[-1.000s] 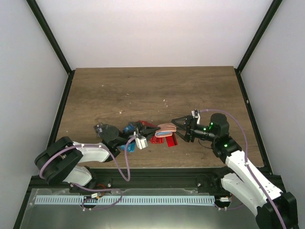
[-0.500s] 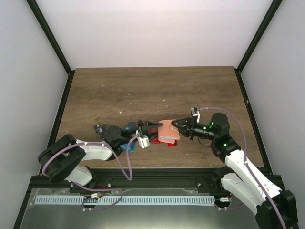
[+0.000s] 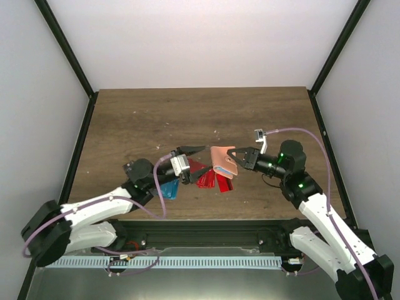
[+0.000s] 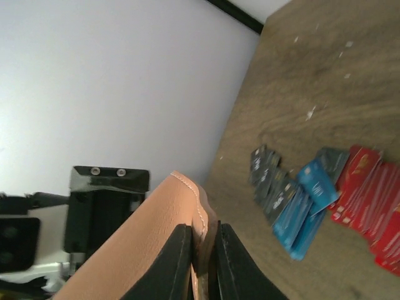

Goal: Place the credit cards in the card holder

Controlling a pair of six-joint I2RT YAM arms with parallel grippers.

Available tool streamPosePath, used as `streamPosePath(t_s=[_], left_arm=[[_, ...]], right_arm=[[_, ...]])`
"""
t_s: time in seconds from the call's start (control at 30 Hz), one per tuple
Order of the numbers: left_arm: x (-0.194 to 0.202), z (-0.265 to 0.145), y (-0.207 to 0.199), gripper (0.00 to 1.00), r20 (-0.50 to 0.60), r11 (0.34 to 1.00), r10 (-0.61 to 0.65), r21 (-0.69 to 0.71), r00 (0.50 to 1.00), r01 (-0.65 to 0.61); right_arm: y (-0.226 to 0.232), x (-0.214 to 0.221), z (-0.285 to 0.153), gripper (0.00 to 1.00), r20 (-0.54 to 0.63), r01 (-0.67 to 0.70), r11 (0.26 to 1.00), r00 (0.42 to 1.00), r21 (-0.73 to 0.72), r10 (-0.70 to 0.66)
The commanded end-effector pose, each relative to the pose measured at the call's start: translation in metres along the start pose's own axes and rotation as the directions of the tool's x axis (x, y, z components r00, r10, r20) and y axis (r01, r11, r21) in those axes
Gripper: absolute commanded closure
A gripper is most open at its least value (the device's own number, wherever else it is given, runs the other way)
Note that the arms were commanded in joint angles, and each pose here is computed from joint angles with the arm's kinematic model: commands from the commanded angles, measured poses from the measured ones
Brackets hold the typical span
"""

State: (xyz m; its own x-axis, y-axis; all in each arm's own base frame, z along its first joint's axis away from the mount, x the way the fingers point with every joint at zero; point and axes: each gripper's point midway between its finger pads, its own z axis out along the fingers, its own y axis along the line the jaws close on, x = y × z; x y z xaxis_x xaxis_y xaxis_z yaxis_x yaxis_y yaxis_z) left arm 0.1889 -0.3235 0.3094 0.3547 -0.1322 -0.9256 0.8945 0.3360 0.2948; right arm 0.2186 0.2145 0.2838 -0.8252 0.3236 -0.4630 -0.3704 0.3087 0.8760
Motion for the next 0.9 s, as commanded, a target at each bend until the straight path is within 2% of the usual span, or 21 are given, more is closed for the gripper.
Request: streamPosePath(t_s=[0.0, 0.1, 0.17, 0.27, 0.37, 0.47, 0.63, 0.87], left_arm=[[0.006, -0.010, 0.028, 0.32, -0.128, 0.925, -0.348, -0.206, 0.929, 0.318], [0.013, -0.016, 0.044, 0.28, -0.189, 0.844, -0.491, -0.344, 0.851, 0.411], [0.016, -0.015, 0.040, 0.28, -0.226, 0.813, -0.555, -0.350, 0.800, 0.465], [0.015, -0.009, 0.023, 0.27, -0.266, 0.772, -0.633, -0.287, 0.727, 0.567], [0.005, -0.002, 0.003, 0.27, -0.261, 0.718, -0.694, -0.178, 0.671, 0.673], [-0.003, 0.002, -0.011, 0.27, -0.269, 0.679, -0.721, -0.086, 0.639, 0.729], [0.004, 0.005, -0.019, 0.30, -0.302, 0.623, -0.758, -0.071, 0.578, 0.779], [0.005, 0.018, -0.024, 0.42, -0.301, 0.502, -0.831, -0.040, 0.468, 0.864]], right_arm=[[0.003, -0.012, -0.010, 0.99, 0.090, 0.242, 0.969, 0.965, 0.053, -0.246], [0.010, -0.018, -0.017, 0.99, 0.150, 0.348, 0.936, 0.924, 0.058, -0.353], [0.015, -0.018, -0.020, 0.99, 0.175, 0.406, 0.913, 0.896, 0.049, -0.408], [0.021, -0.016, -0.022, 0.99, 0.194, 0.458, 0.889, 0.870, 0.018, -0.453], [0.030, -0.010, -0.022, 0.99, 0.193, 0.486, 0.873, 0.861, -0.043, -0.470], [0.039, -0.006, -0.022, 0.99, 0.192, 0.501, 0.860, 0.857, -0.095, -0.478], [0.050, -0.005, -0.028, 0.99, 0.220, 0.535, 0.837, 0.836, -0.120, -0.503], [0.054, -0.004, -0.032, 0.99, 0.247, 0.551, 0.823, 0.824, -0.136, -0.510]])
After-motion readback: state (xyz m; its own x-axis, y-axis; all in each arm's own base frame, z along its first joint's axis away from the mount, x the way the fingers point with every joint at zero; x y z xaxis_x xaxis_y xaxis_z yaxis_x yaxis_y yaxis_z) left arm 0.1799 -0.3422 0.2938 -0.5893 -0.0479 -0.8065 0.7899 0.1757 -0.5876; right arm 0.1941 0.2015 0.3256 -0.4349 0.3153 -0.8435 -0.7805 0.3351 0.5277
